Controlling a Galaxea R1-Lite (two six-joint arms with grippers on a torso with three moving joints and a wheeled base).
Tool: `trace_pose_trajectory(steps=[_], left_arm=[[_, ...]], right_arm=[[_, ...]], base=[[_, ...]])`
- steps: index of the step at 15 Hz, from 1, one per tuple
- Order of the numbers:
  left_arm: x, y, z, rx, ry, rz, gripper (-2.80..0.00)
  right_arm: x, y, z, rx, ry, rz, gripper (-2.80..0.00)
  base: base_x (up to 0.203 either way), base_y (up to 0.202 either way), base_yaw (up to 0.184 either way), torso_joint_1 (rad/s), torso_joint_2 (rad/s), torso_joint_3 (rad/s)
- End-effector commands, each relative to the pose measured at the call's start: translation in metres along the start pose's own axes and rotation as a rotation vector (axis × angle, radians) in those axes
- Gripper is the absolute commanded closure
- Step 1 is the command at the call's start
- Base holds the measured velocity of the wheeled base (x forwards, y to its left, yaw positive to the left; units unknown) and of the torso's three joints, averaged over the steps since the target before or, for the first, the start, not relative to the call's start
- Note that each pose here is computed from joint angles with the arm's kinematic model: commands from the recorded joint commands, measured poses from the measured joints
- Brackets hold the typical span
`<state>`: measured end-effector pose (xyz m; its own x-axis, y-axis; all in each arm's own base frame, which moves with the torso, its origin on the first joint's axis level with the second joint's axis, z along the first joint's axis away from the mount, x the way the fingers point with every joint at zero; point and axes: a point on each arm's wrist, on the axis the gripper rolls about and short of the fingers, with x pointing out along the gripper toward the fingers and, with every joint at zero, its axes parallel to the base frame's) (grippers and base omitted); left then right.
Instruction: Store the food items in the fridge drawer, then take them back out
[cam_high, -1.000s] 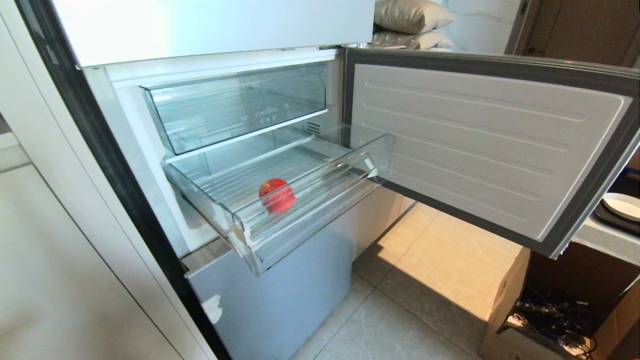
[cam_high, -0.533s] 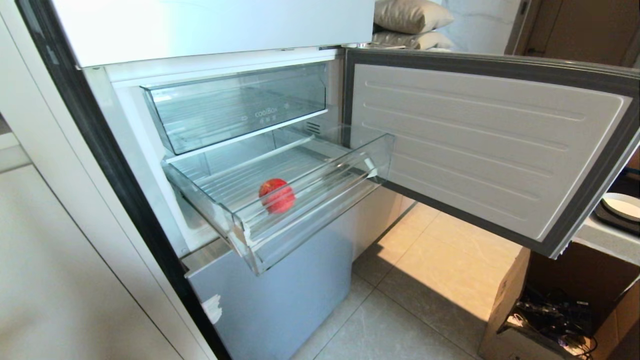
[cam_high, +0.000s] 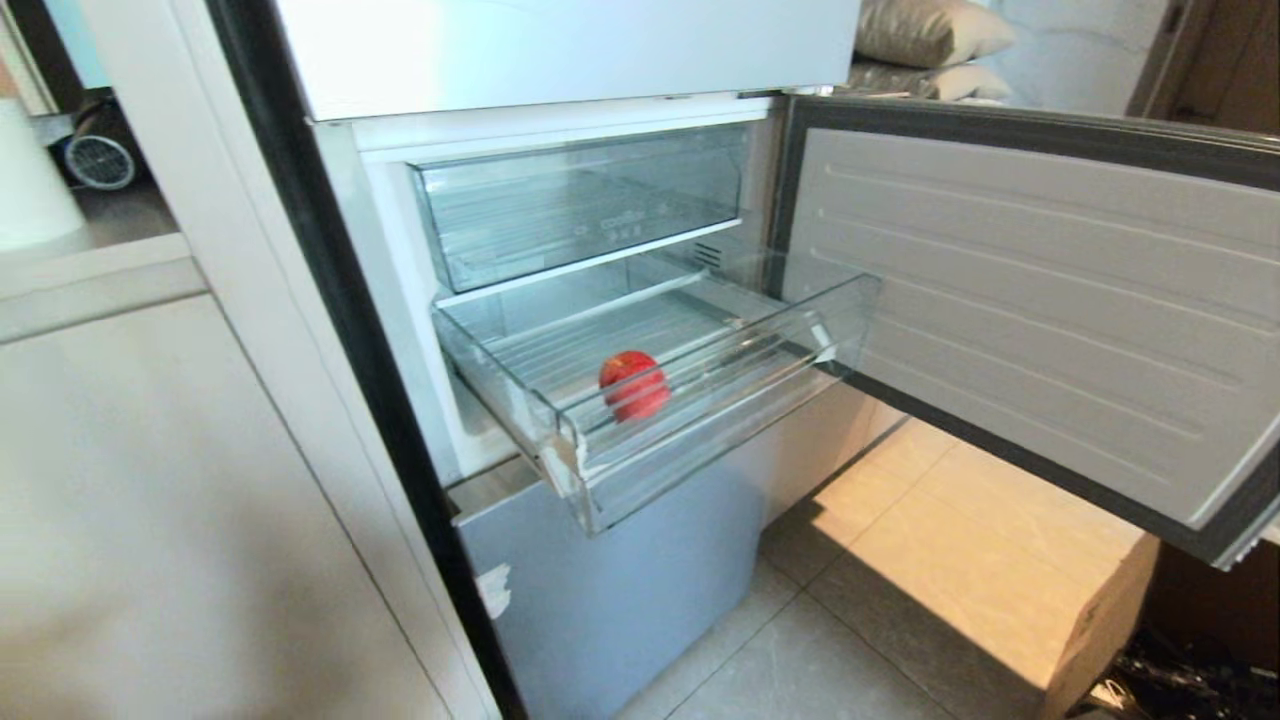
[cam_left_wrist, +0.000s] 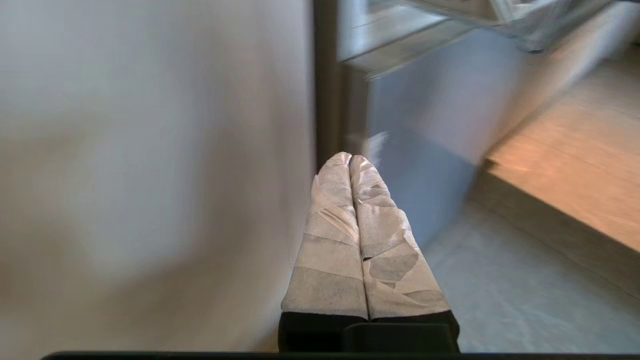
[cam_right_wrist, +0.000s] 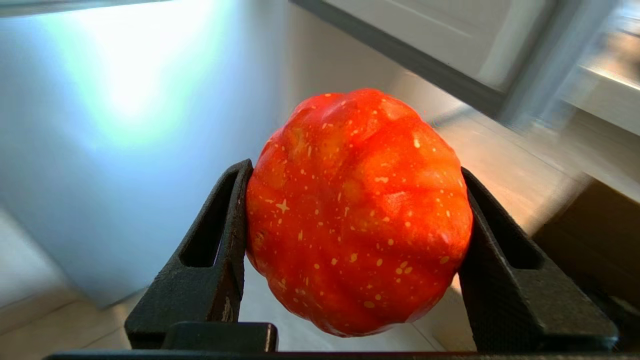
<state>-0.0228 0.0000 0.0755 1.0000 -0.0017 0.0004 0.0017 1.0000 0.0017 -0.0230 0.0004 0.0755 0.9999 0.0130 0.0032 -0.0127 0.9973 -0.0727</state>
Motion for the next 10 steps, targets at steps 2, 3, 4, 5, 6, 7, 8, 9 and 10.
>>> trace_pose_trajectory(steps=[2, 3, 4, 5, 6, 7, 8, 9, 10], left_arm=[[0.0, 0.0, 0.0002, 0.0, -0.001, 0.0, 0.0], [0.0, 0.0, 0.0, 0.0, 0.0, 0.0, 0.0], [0.0, 0.0, 0.0002, 0.0, -0.001, 0.0, 0.0], [0.0, 0.0, 0.0001, 0.0, -0.001, 0.0, 0.0], [0.0, 0.0, 0.0001, 0.0, -0.001, 0.0, 0.0], [0.0, 0.0, 0.0002, 0.0, -0.001, 0.0, 0.0], [0.0, 0.0, 0.0, 0.0, 0.0, 0.0, 0.0], [0.0, 0.0, 0.0001, 0.0, -0.001, 0.0, 0.0], [0.0, 0.0, 0.0, 0.0, 0.0, 0.0, 0.0]], right_arm=[[0.0002, 0.0, 0.0, 0.001, 0.003, 0.001, 0.0], [0.0003, 0.0, -0.0005, 0.002, 0.005, 0.001, 0.0], [0.0002, 0.0, -0.0002, 0.002, 0.004, 0.001, 0.0], [0.0003, 0.0, -0.0005, 0.001, 0.005, 0.001, 0.0], [0.0003, 0.0, -0.0005, 0.001, 0.005, 0.001, 0.0], [0.0003, 0.0, -0.0004, 0.002, 0.005, 0.001, 0.0], [0.0003, 0.0, -0.0005, 0.001, 0.005, 0.001, 0.0], [0.0003, 0.0, -0.0005, -0.001, 0.005, 0.001, 0.0], [0.0002, 0.0, 0.0, 0.001, 0.003, 0.003, 0.0]], base=[[0.0, -0.009, 0.172, 0.003, 0.0, 0.003], [0.002, -0.004, 0.174, 0.002, 0.01, 0.007], [-0.002, -0.01, 0.175, 0.001, 0.0, 0.003], [0.0, -0.007, 0.178, 0.002, 0.0, 0.004], [0.005, -0.007, 0.169, -0.002, 0.0, 0.002], [0.003, -0.006, 0.178, -0.002, 0.0, 0.007], [0.002, -0.008, 0.173, 0.002, -0.01, 0.002], [0.003, -0.006, 0.178, 0.006, 0.0, 0.007], [-0.001, -0.007, 0.176, 0.005, 0.0, 0.002]])
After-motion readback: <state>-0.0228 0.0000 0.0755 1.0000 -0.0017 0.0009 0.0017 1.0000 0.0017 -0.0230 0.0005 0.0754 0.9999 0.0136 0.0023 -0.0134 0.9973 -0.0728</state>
